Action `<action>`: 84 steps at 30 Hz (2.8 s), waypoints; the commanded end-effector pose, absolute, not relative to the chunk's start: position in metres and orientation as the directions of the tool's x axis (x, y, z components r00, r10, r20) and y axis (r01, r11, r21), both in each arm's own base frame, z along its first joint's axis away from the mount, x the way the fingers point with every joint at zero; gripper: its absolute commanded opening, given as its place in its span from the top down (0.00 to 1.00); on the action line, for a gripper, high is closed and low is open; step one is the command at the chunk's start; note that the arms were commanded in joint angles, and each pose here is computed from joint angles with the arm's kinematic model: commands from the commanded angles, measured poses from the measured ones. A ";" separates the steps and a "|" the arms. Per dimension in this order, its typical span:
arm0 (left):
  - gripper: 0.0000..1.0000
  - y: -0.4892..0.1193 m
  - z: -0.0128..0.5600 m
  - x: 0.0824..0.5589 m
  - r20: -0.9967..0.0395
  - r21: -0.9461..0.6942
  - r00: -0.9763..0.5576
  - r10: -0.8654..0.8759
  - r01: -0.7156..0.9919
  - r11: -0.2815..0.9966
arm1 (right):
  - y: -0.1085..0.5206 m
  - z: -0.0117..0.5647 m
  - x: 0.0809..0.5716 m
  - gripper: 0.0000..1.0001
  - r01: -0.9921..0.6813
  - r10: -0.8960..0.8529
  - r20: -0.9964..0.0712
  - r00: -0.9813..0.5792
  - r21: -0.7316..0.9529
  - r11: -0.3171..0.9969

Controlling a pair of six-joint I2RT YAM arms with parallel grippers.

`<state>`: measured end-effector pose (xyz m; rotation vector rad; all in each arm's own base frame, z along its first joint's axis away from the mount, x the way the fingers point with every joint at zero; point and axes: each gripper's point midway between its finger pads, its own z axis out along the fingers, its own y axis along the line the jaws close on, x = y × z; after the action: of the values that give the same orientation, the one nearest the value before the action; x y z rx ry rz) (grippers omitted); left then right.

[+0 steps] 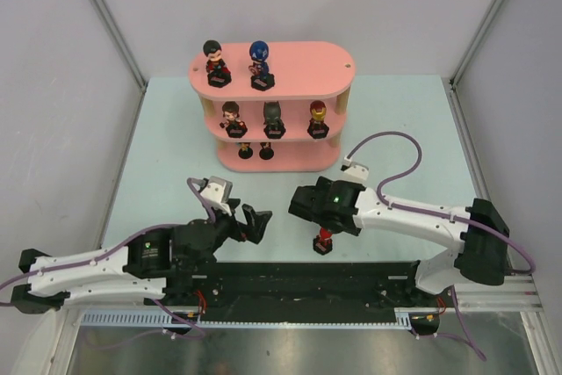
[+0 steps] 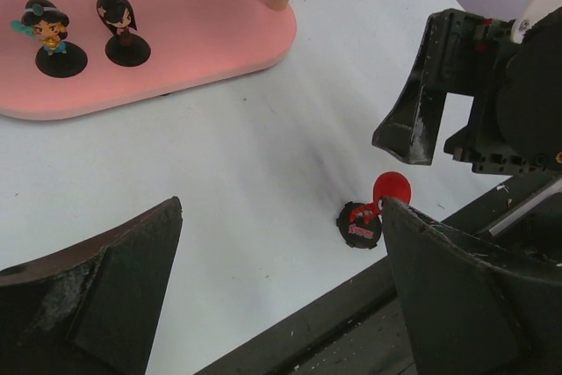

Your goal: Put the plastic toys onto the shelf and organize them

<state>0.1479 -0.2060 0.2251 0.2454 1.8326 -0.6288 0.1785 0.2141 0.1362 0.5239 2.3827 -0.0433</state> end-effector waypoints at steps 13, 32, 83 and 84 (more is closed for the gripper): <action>0.00 -0.184 0.219 0.149 -0.919 -0.321 -0.353 -0.174 0.416 0.851 | 0.248 0.127 0.169 0.21 0.378 0.358 -0.706 -0.611 0.138 0.916; 0.00 -0.171 0.215 0.146 -0.910 -0.350 -0.362 -0.202 0.410 0.842 | 0.240 0.107 0.150 0.38 0.414 0.315 -0.741 -0.593 0.055 0.909; 0.00 -0.162 0.229 0.150 -0.916 -0.347 -0.335 -0.221 0.384 0.856 | 0.183 0.257 0.195 1.00 0.248 0.309 -0.836 -0.454 0.215 0.945; 0.00 -0.163 0.228 0.150 -0.917 -0.341 -0.336 -0.214 0.383 0.858 | 0.177 0.273 0.202 1.00 0.244 0.320 -0.844 -0.430 0.233 0.941</action>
<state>0.1462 -0.1648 0.2116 0.1701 1.8356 -0.6132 0.1711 0.2115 0.2025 0.4262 2.2050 0.0851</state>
